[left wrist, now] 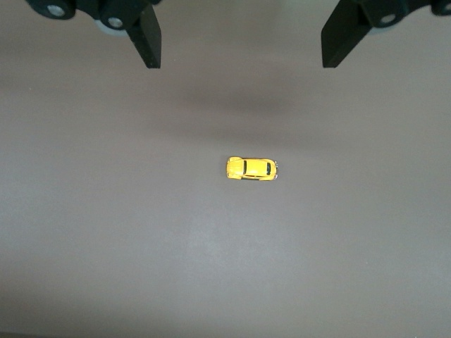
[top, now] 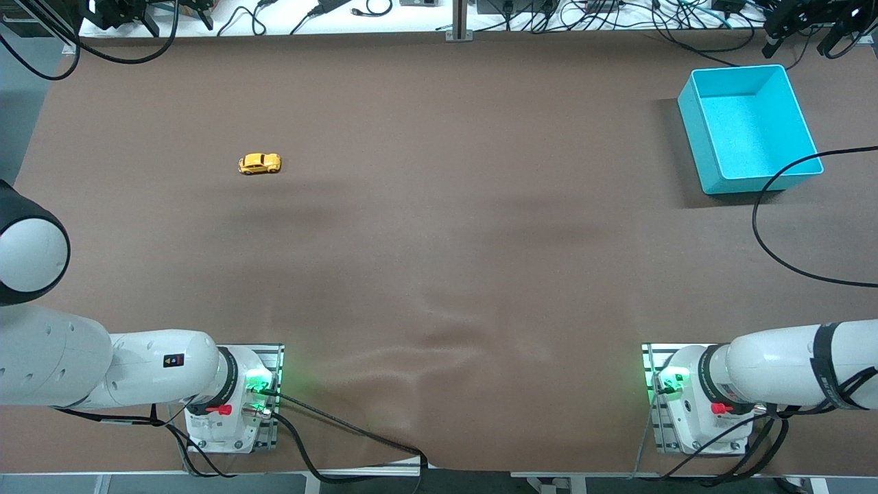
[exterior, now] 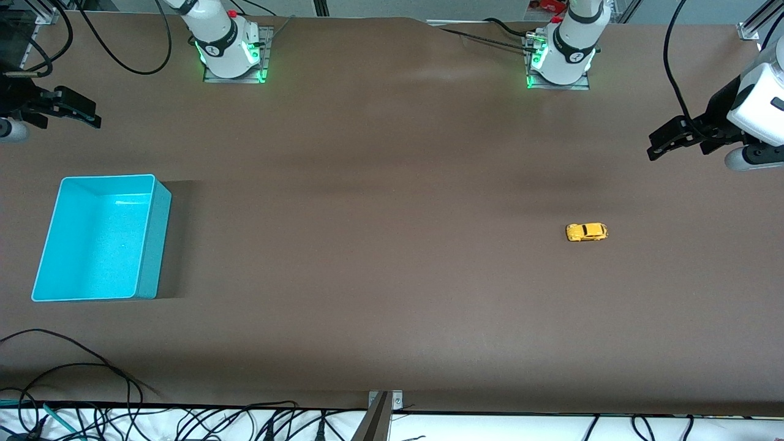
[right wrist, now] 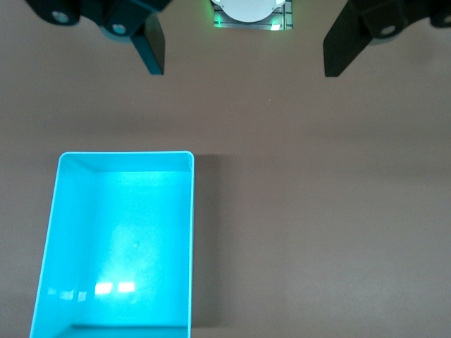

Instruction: Wind up and store yellow beetle car

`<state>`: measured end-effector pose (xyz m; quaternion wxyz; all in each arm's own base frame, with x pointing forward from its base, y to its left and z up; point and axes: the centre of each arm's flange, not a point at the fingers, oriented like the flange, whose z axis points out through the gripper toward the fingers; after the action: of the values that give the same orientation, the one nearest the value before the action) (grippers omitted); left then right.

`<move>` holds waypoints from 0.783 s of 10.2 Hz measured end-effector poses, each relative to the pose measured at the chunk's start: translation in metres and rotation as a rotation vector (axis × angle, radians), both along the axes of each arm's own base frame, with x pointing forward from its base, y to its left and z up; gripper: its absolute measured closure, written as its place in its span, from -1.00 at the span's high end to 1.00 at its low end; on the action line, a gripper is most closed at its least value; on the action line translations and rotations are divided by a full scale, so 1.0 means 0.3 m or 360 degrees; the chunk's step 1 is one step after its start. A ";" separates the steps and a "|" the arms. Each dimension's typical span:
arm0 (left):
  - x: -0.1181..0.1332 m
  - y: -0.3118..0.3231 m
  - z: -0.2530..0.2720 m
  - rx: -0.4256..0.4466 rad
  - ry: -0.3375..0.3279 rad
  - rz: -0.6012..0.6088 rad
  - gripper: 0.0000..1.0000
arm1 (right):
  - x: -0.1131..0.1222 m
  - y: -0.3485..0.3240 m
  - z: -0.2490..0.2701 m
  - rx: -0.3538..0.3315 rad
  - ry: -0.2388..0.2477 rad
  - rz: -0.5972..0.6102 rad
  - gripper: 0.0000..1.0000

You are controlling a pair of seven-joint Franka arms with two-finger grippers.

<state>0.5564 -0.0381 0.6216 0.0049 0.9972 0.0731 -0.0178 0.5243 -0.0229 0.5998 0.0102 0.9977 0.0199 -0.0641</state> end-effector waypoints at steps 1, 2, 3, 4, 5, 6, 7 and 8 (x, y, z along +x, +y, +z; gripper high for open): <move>0.000 0.000 0.000 0.0000 0.0000 0.0000 1.00 | 0.002 0.008 0.000 -0.0004 -0.0001 0.0006 1.00; 0.000 0.000 0.000 0.0000 0.0000 0.0000 1.00 | 0.002 0.005 0.001 -0.0006 -0.0004 0.0005 1.00; 0.000 0.000 0.000 0.0000 0.0000 0.0000 1.00 | 0.003 0.004 0.003 -0.0006 -0.0005 0.0003 1.00; 0.000 0.000 0.000 0.0000 0.0000 0.0000 1.00 | 0.003 0.004 0.003 -0.0006 -0.0006 0.0003 1.00; 0.000 0.000 0.000 0.0000 0.0000 0.0000 1.00 | 0.003 0.004 0.002 -0.0006 -0.0006 0.0003 1.00; 0.000 0.000 0.000 0.0000 0.0000 0.0000 1.00 | 0.003 0.004 0.002 -0.0006 -0.0006 0.0003 1.00; 0.000 0.000 0.000 0.0000 0.0000 0.0000 1.00 | 0.003 0.004 0.002 -0.0006 -0.0006 0.0003 1.00; 0.000 0.000 0.000 0.0000 0.0000 0.0000 1.00 | 0.003 0.004 0.002 -0.0006 -0.0006 0.0003 1.00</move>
<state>0.5564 -0.0380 0.6216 0.0049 0.9971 0.0732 -0.0178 0.5253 -0.0218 0.6005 0.0122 0.9978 0.0207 -0.0622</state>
